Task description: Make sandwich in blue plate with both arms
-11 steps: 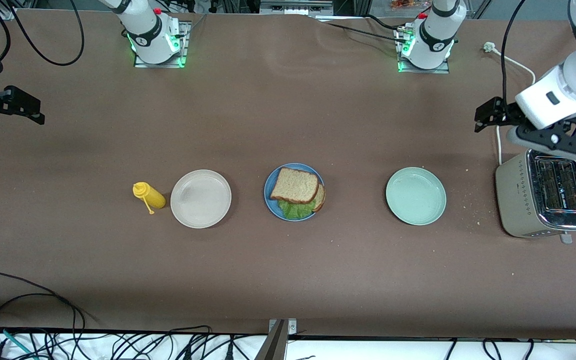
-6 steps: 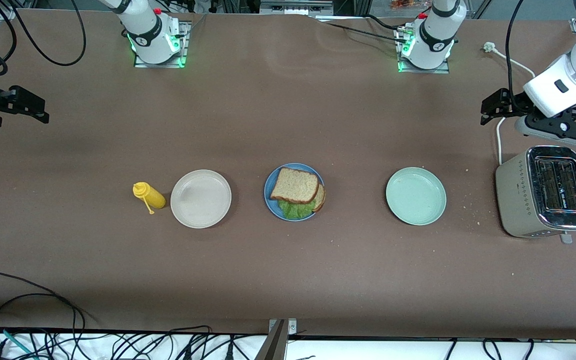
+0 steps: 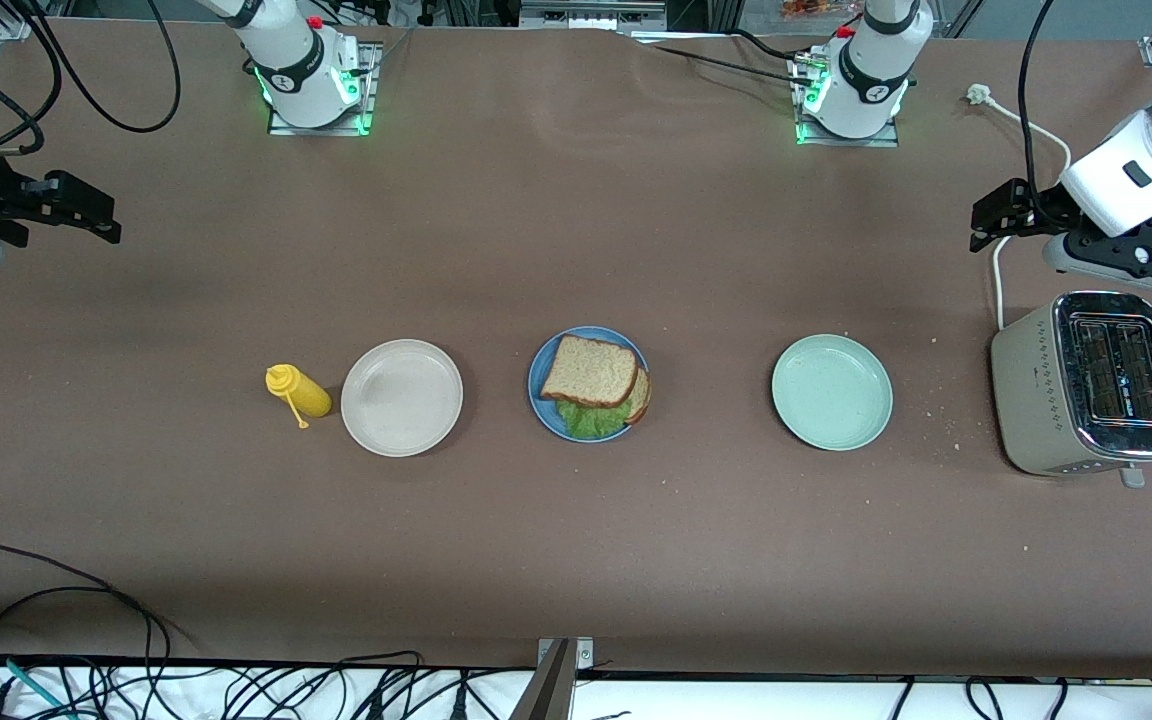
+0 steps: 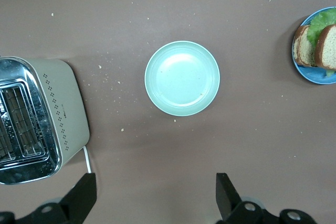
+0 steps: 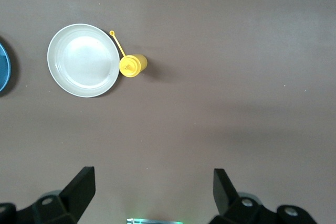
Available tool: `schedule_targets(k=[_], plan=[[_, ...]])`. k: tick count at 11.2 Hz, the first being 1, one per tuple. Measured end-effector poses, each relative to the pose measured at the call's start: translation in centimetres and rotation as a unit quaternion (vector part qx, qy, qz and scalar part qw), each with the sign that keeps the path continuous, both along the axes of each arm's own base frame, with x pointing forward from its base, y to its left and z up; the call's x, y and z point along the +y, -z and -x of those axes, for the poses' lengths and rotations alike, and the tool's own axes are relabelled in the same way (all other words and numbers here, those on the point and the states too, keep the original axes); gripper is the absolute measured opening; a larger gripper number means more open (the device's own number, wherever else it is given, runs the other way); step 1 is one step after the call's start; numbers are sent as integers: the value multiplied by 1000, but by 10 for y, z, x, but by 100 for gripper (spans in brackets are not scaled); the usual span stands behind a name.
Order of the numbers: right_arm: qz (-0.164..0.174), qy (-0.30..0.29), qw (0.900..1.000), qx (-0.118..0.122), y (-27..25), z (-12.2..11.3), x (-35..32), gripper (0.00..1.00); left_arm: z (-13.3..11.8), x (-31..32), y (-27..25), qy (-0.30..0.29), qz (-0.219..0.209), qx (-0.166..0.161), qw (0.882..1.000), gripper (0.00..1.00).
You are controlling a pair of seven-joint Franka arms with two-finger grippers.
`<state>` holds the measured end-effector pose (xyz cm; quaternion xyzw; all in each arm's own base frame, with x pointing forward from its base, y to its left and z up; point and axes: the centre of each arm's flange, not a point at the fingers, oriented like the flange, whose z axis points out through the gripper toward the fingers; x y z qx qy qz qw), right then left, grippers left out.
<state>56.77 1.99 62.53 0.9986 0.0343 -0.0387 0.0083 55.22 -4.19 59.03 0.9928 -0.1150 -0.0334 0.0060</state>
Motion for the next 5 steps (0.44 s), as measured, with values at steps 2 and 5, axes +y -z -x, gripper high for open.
schedule_targets(k=[2,5], plan=[[0,3,1000,0,0,0,-3,100,0,2,0,-2,0,0,1000,100],[0,4,1000,0,0,0,-4,100,0,2,0,-2,0,0,1000,100]])
